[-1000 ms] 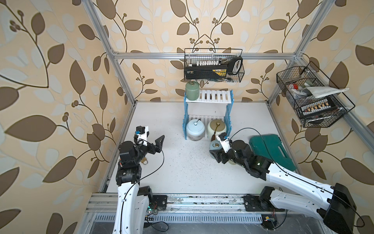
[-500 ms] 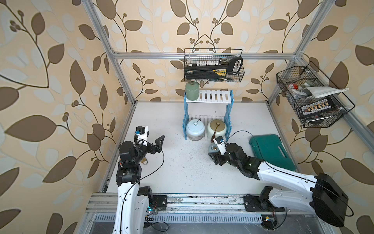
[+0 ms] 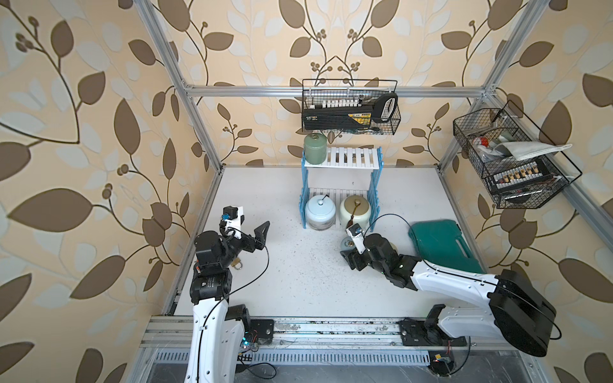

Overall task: Remove the tea canisters from the shelf
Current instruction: Place the tea canister at the center of the board.

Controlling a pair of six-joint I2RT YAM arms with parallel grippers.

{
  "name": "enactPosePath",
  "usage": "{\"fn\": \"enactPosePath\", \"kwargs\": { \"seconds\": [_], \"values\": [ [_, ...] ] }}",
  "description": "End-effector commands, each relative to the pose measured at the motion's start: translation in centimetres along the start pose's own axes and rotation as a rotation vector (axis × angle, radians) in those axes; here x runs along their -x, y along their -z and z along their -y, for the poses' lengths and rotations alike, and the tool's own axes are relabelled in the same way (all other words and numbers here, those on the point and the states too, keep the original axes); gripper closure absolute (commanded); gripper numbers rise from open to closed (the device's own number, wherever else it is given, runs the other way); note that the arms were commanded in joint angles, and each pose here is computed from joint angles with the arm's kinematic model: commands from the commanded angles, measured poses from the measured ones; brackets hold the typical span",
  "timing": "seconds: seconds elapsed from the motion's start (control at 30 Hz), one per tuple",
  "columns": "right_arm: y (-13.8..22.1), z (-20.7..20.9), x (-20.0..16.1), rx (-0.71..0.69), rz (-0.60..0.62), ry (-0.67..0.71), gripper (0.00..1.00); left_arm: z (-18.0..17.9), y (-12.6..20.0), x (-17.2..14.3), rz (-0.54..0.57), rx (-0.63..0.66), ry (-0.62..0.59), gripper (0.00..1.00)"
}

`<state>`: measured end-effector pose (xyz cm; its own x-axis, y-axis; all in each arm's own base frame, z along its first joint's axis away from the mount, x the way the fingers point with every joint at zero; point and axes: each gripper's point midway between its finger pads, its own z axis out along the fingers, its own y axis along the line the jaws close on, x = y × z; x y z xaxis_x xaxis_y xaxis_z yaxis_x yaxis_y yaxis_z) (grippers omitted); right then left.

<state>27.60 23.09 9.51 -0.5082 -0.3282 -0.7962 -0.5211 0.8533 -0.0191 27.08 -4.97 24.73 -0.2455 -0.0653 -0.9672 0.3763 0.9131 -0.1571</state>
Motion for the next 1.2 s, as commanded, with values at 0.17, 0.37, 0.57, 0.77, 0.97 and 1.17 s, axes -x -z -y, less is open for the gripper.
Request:
{"fn": "enactPosePath", "kwargs": {
  "seconds": [0.17,0.37,0.57,0.77,0.97,1.17],
  "values": [
    [-0.3,0.5,2.3,-0.023,0.08,-0.019,0.3,-0.2,0.2,0.9,0.032,0.009,-0.025,0.01],
    [-0.2,0.8,1.8,-0.037,0.065,-0.019,0.16,-0.2,0.2,0.9,0.033,0.008,-0.025,0.01],
    [-0.4,0.9,1.5,-0.045,0.055,-0.015,0.1,-0.2,0.2,0.9,0.032,0.008,-0.024,0.01],
    [-0.2,1.2,1.4,-0.06,0.052,-0.012,0.03,-0.2,0.1,0.9,0.029,0.006,-0.02,0.01],
    [0.9,1.4,2.4,-0.065,0.063,-0.007,0.01,-0.2,0.1,0.9,0.029,0.006,-0.015,0.01],
    [3.2,1.8,3.9,-0.07,0.101,-0.003,0.01,-0.1,0.2,1.2,0.03,0.0,-0.005,0.01]
  ]
}}
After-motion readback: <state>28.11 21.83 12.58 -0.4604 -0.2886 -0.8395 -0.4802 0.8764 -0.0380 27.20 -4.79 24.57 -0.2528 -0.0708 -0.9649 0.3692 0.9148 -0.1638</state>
